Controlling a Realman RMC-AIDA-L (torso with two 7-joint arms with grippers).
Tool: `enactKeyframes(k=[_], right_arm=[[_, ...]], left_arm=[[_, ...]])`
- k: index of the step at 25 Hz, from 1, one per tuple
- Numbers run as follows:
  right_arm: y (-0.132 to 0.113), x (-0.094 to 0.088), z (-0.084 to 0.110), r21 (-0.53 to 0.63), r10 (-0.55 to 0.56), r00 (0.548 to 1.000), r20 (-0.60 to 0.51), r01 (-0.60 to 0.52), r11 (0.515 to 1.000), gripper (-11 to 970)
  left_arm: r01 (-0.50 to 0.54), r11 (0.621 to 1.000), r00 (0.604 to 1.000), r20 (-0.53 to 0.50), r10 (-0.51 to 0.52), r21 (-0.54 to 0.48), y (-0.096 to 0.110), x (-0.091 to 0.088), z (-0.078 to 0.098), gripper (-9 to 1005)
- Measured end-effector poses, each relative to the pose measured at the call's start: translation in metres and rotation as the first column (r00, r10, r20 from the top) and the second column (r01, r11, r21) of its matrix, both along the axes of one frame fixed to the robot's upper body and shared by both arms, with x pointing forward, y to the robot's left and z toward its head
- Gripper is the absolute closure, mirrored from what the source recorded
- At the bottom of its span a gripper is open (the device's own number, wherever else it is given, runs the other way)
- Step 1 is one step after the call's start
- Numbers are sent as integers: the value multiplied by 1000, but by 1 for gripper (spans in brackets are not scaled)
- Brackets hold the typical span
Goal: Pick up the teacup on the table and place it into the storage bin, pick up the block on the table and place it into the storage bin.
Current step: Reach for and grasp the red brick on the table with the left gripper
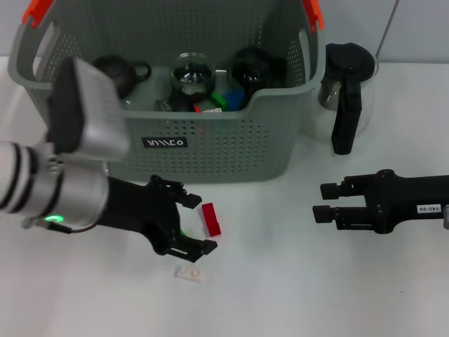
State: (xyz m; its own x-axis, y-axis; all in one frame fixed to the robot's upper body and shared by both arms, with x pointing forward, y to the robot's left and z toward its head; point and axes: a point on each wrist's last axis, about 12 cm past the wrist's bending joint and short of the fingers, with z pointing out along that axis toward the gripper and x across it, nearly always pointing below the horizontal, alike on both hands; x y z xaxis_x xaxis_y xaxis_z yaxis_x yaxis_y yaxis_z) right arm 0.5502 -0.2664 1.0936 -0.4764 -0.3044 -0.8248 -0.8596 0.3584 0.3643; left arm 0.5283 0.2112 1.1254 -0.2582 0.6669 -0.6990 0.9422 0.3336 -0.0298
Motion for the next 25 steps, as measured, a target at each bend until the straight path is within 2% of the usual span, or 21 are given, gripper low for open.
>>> enactKeyframes(k=[5, 9, 17, 25], right_arm=[[0, 0, 0, -1, -2, 1000, -2, 2, 1000, 376], [0, 0, 0, -2, -2, 1000, -1, 2, 1000, 376], [0, 1, 0, -3, -2, 1000, 1, 2, 1000, 376], [1, 2, 1, -3, -1, 1000, 3, 1, 1000, 376]], left_arm=[[-10, 987, 1000, 9, 8, 163, -24, 12, -3, 181], [-19, 972, 999, 35, 12, 235, -39, 16, -5, 182], [-26, 966, 997, 76, 6, 256, -56, 21, -4, 183], [-9, 961, 997, 74, -12, 275, -66, 24, -13, 182]])
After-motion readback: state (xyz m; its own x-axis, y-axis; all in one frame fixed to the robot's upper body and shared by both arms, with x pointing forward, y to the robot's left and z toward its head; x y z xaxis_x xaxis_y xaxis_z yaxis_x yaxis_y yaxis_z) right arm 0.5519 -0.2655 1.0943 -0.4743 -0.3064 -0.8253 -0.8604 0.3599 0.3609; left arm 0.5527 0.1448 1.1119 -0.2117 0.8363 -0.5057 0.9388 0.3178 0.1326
